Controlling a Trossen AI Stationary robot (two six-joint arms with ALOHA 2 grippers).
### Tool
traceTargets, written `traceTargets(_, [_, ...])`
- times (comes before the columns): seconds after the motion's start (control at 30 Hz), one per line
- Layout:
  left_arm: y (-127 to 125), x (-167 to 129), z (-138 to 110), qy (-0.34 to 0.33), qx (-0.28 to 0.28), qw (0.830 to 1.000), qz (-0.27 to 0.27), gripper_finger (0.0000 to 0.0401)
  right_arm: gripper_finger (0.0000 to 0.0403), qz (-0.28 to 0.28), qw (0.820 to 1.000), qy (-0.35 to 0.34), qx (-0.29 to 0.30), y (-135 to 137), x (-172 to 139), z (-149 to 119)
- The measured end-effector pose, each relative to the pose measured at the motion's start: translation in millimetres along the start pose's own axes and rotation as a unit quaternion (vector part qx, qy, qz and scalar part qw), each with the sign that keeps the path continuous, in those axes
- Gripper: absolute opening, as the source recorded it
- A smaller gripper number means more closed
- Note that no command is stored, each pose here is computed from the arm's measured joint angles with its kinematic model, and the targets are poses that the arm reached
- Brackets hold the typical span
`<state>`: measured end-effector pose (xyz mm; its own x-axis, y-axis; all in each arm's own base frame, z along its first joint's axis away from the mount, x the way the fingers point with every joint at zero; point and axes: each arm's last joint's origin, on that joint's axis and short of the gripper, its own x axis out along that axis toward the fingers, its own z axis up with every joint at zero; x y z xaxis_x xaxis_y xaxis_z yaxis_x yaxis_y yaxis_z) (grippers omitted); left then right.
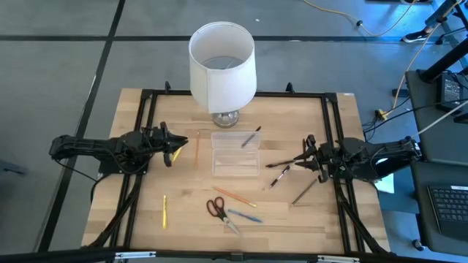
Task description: Pick & place school supplies into a supply box
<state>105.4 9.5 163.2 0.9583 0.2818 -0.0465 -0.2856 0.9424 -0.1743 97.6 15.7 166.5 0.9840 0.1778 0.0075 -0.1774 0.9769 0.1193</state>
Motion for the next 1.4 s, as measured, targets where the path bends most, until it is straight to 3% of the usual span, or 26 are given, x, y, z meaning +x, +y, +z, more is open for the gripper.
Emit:
traceTargets(0.17, [0, 0, 0, 0.000, 0.000, 1.000, 0.000, 0.0059, 0.0087, 0.003, 0.996, -0.032, 0.082, 1, 0, 6])
traceTargets(0.3, [0, 0, 0, 0.000, 0.000, 1.000, 0.000, 0.0059, 0.0087, 0.010, 0.995, -0.062, 0.081, 2, -1, 13])
traceTargets(0.37, [0, 0, 0, 0.000, 0.000, 1.000, 0.000, 0.0059, 0.0087, -0.018, 0.993, -0.067, 0.097, 1, -3, 21])
traceTargets(0.5, [0, 0, 0, 0.000, 0.000, 1.000, 0.000, 0.0059, 0.0087, -0.138, 0.983, -0.031, 0.119, -3, -8, 36])
traceTargets(0.73, [0, 0, 0, -0.001, 0.000, 1.000, 0.004, 0.0059, 0.0087, -0.308, 0.937, 0.068, 0.147, -6, -11, 75])
traceTargets(0.93, [1, 0, 0, -0.003, 0.000, 1.000, 0.014, 0.0059, 0.0087, -0.436, 0.862, 0.170, 0.193, -10, 0, 93])
traceTargets(1.07, [1, 0, 0, -0.003, 0.000, 1.000, 0.014, 0.0059, 0.0087, -0.471, 0.818, 0.238, 0.229, -13, 10, 94])
traceTargets(1.23, [1, 0, 0, -0.004, 0.001, 1.000, 0.020, 0.0059, 0.0087, -0.440, 0.819, 0.289, 0.228, -14, 26, 89])
traceTargets(1.4, [3, 0, 0, -0.006, 0.046, 0.998, 0.044, 0.0059, 0.0088, -0.434, 0.814, 0.312, 0.228, -15, 34, 84])
